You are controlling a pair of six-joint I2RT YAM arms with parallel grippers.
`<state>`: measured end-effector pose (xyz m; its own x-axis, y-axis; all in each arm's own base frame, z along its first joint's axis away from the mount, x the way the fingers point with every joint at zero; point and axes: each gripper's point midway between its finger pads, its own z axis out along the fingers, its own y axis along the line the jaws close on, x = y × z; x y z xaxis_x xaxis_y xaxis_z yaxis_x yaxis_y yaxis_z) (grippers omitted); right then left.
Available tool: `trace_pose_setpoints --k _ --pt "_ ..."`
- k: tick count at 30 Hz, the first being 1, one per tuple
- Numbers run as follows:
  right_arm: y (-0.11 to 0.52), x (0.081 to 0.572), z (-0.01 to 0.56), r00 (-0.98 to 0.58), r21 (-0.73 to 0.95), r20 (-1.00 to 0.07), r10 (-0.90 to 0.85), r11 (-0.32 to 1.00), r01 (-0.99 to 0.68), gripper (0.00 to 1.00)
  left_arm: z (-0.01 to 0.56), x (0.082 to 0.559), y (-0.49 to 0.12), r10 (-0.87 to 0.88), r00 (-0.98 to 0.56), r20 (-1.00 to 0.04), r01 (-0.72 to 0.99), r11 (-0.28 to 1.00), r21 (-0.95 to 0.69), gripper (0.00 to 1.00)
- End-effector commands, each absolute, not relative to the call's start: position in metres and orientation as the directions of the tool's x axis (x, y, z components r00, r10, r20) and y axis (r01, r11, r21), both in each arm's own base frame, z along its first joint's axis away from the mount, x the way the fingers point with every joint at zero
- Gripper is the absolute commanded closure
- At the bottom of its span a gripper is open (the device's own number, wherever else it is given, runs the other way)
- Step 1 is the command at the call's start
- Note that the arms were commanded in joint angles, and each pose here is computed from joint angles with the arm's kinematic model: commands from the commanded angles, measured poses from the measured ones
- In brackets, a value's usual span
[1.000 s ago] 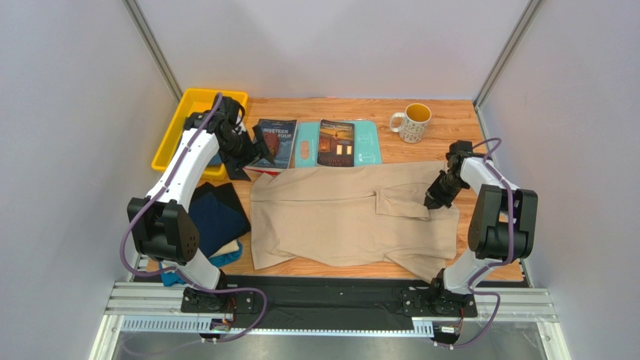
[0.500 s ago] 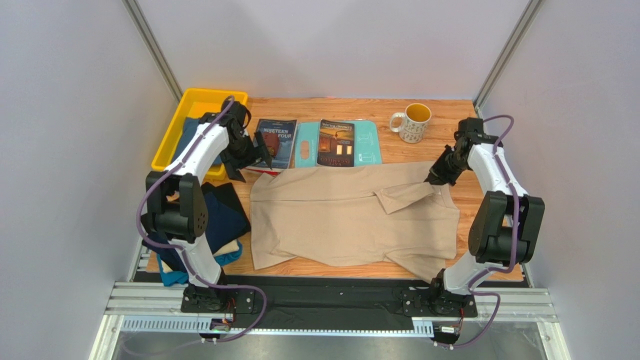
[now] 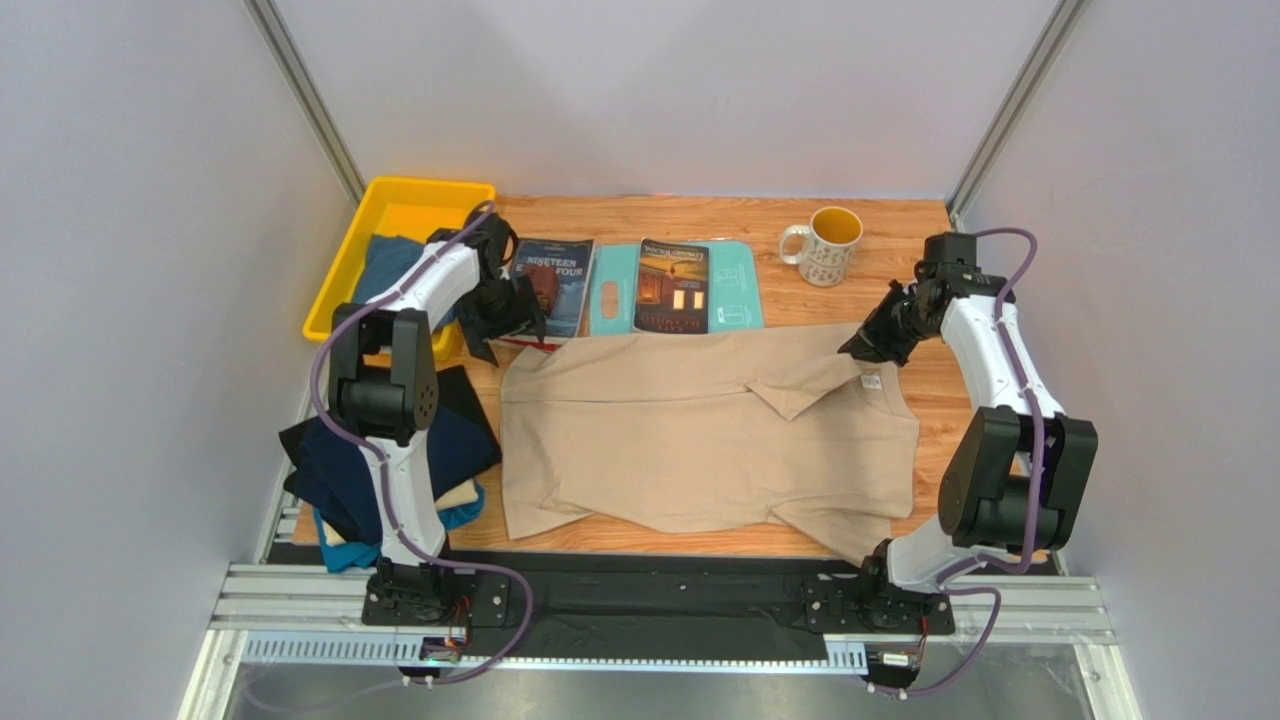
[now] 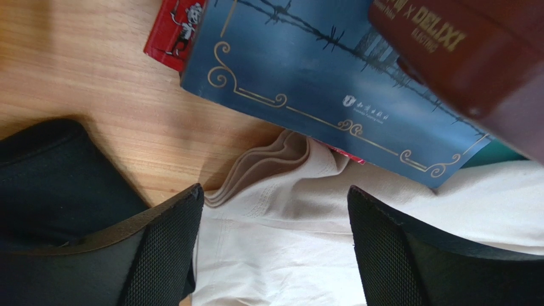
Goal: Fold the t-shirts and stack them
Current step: Fold the tshirt
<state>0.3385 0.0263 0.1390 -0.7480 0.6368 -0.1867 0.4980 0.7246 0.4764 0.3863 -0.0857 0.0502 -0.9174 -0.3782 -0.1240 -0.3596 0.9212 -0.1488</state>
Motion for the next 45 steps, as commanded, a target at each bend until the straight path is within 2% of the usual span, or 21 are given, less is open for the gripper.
trace_pose_setpoints --k 1,5,7,16,19,23,30,31,32,33,34,35,41,45 --pt "0.035 0.343 0.153 -0.747 0.530 -0.217 0.628 0.719 0.450 1.00 0.056 0.405 -0.077 -0.365 -0.909 -0.202 -0.344 0.930 -0.128 0.16" --pt "0.033 0.345 0.154 -0.748 0.528 -0.226 0.624 0.724 0.444 1.00 0.049 0.401 -0.077 -0.362 -0.914 -0.181 -0.346 0.931 -0.116 0.28" --pt "0.033 0.346 0.154 -0.750 0.528 -0.226 0.622 0.725 0.442 1.00 0.046 0.398 -0.078 -0.361 -0.917 -0.168 -0.345 0.931 -0.118 0.31" --pt "0.033 0.351 0.158 -0.753 0.532 -0.236 0.614 0.730 0.429 1.00 0.035 0.392 -0.078 -0.352 -0.924 -0.153 -0.337 0.935 -0.114 0.29" --pt "0.033 0.351 0.157 -0.755 0.532 -0.231 0.614 0.729 0.430 1.00 0.030 0.390 -0.079 -0.347 -0.927 -0.143 -0.332 0.936 -0.117 0.32" --pt "0.034 0.349 0.155 -0.757 0.531 -0.228 0.613 0.730 0.431 1.00 0.022 0.386 -0.080 -0.337 -0.932 -0.133 -0.325 0.940 -0.105 0.48" --pt "0.034 0.346 0.157 -0.757 0.531 -0.232 0.610 0.732 0.427 1.00 0.041 0.393 -0.077 -0.338 -0.918 -0.209 -0.320 0.940 -0.115 0.57" --pt "0.035 0.346 0.158 -0.759 0.531 -0.233 0.608 0.734 0.425 1.00 0.045 0.395 -0.076 -0.335 -0.916 -0.221 -0.316 0.941 -0.117 0.60" --pt "0.034 0.346 0.159 -0.758 0.531 -0.234 0.609 0.733 0.425 1.00 0.054 0.399 -0.077 -0.329 -0.912 -0.246 -0.306 0.943 -0.128 0.72" --pt "0.034 0.346 0.160 -0.756 0.532 -0.241 0.608 0.735 0.421 1.00 0.059 0.400 -0.077 -0.329 -0.908 -0.258 -0.304 0.943 -0.133 0.77" --pt "0.034 0.345 0.160 -0.756 0.530 -0.240 0.608 0.735 0.423 1.00 0.065 0.402 -0.077 -0.329 -0.904 -0.272 -0.301 0.943 -0.140 0.85" --pt "0.033 0.345 0.160 -0.755 0.529 -0.242 0.610 0.735 0.424 1.00 0.074 0.406 -0.072 -0.329 -0.894 -0.305 -0.304 0.944 -0.126 1.00" --pt "0.032 0.342 0.167 -0.743 0.530 -0.263 0.615 0.736 0.422 1.00 0.101 0.414 -0.069 -0.327 -0.861 -0.389 -0.296 0.945 -0.140 1.00" --pt "0.031 0.340 0.172 -0.738 0.530 -0.280 0.614 0.740 0.414 1.00 0.100 0.412 -0.067 -0.324 -0.863 -0.388 -0.294 0.946 -0.136 1.00"
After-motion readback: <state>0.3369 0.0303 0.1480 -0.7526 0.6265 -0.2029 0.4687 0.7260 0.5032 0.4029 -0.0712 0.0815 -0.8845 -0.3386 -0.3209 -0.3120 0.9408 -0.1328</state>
